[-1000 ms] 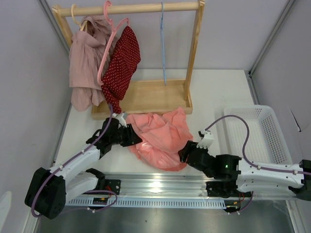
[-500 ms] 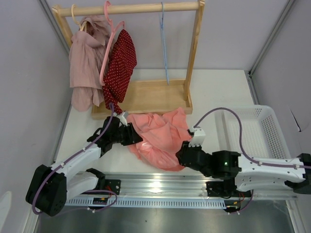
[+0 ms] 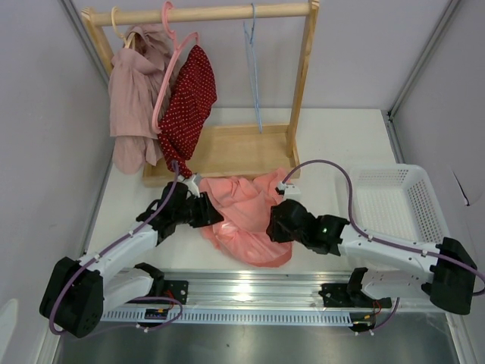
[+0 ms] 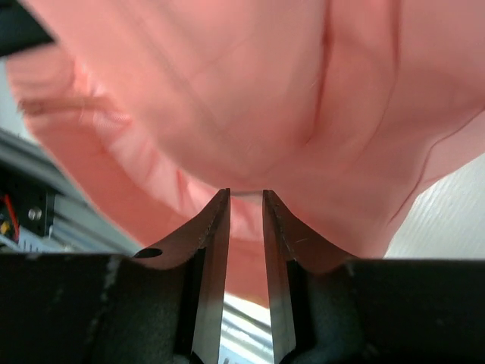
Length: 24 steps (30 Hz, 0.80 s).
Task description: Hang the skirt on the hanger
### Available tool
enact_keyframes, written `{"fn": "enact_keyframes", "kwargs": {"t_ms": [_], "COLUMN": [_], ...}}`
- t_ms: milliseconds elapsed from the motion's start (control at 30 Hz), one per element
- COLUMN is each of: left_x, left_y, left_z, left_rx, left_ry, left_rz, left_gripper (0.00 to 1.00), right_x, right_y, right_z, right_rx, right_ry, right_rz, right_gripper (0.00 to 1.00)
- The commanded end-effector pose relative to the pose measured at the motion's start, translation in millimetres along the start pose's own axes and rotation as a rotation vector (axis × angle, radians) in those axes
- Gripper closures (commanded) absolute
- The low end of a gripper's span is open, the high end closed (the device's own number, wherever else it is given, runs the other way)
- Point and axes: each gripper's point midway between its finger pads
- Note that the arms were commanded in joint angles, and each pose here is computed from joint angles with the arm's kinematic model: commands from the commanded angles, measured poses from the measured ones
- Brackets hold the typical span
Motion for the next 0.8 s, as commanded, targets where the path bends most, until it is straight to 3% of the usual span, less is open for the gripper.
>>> {"fn": "enact_keyframes", "kwargs": {"t_ms": [0,433,767], "left_x": [2.4,-1.5,6.2], "left_y": [-13.5,-17.5,-46.0], "left_z": [-11.7,-7.4,-16.1], "left_rx": [-0.049,-0.058,-0.139], "left_ry": [-0.027,-0.008,-0.025], "left_rz": [0.032,0.044,0.128], "left_gripper": [0.59,0.56,0.45], "right_x": [-11.7,-24.9,-20.6], "right_y": [-4.7,-39.4,-45.2], "right_z": [-16.3,-33.3,-30.3], "right_rx": [0.009,-0.010,-0.017], "right_ry": [-0.014,-0.054,-0.062], "right_rz": [-0.029,0.033,0.048], "right_gripper": [0.71,0.72,0.71]}}
Point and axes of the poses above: each gripper's point midway between its finger pads, its own x axis back along the fingers, its own y axis along the line the jaws close on, z = x × y, and after that the axes turned 1 degree about x, right-handed
